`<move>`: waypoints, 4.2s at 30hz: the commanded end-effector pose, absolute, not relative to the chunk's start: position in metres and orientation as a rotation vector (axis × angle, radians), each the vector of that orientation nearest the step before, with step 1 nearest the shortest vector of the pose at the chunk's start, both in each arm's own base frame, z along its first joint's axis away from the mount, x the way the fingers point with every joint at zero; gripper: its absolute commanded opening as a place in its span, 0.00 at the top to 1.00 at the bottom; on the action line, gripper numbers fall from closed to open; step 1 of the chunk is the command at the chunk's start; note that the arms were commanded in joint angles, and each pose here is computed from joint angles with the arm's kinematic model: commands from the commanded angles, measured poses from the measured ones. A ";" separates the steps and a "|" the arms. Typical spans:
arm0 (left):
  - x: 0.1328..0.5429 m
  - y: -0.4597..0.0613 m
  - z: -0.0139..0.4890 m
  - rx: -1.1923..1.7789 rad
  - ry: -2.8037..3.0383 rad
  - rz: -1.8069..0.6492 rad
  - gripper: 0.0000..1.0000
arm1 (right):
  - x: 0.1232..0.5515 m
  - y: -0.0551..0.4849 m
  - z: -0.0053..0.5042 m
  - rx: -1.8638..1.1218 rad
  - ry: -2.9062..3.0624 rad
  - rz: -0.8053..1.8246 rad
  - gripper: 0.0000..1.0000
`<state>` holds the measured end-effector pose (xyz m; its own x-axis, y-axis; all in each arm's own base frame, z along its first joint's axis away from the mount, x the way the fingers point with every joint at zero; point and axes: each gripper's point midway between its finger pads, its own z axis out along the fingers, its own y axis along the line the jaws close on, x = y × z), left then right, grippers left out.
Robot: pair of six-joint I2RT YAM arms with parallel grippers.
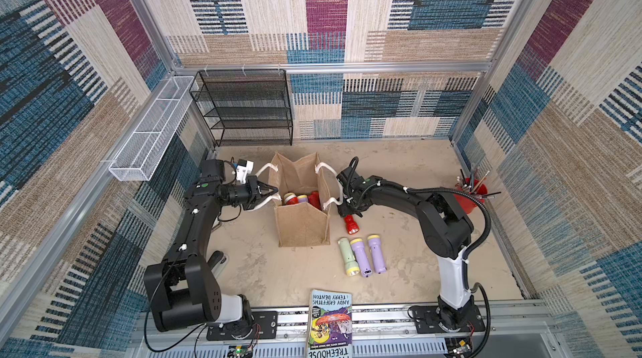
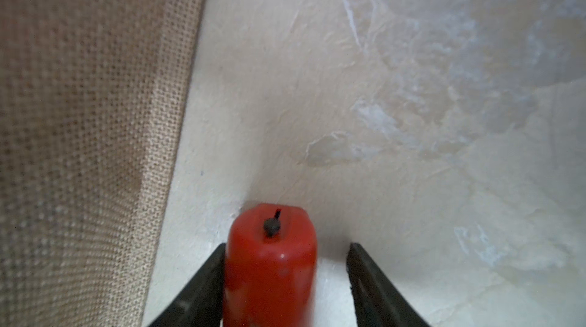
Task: Put the flashlights into the tote bags
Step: Pick up the flashlight from the center of the board, then place the flashlight in the canvas bag.
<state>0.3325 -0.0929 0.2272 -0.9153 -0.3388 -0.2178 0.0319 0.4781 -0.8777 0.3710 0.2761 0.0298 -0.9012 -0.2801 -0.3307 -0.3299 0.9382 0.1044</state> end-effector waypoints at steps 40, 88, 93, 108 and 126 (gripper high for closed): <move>0.334 -0.093 0.233 -0.232 2.345 -1.417 1.00 | 0.416 0.208 0.164 -0.162 2.515 0.368 0.68; 0.334 -0.095 0.237 -0.222 2.328 -1.435 1.00 | 0.350 0.456 0.167 -0.849 2.417 0.816 0.69; 0.333 -0.095 0.236 -0.224 2.330 -1.432 1.00 | 0.352 0.440 0.131 -0.836 2.511 0.677 0.70; 0.333 -0.094 0.234 -0.224 2.336 -1.426 1.00 | 0.347 0.434 0.075 -0.807 2.639 0.584 0.63; 0.333 -0.093 0.233 -0.231 2.345 -1.416 1.00 | 0.352 0.424 0.110 -0.817 2.605 0.491 0.38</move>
<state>0.3310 -0.0930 0.2293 -0.9137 -0.3406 -0.2219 0.0346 0.4787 -0.8773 0.3492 0.4309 0.0961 -0.7774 -0.4592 -0.4298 -0.5929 0.7631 0.2572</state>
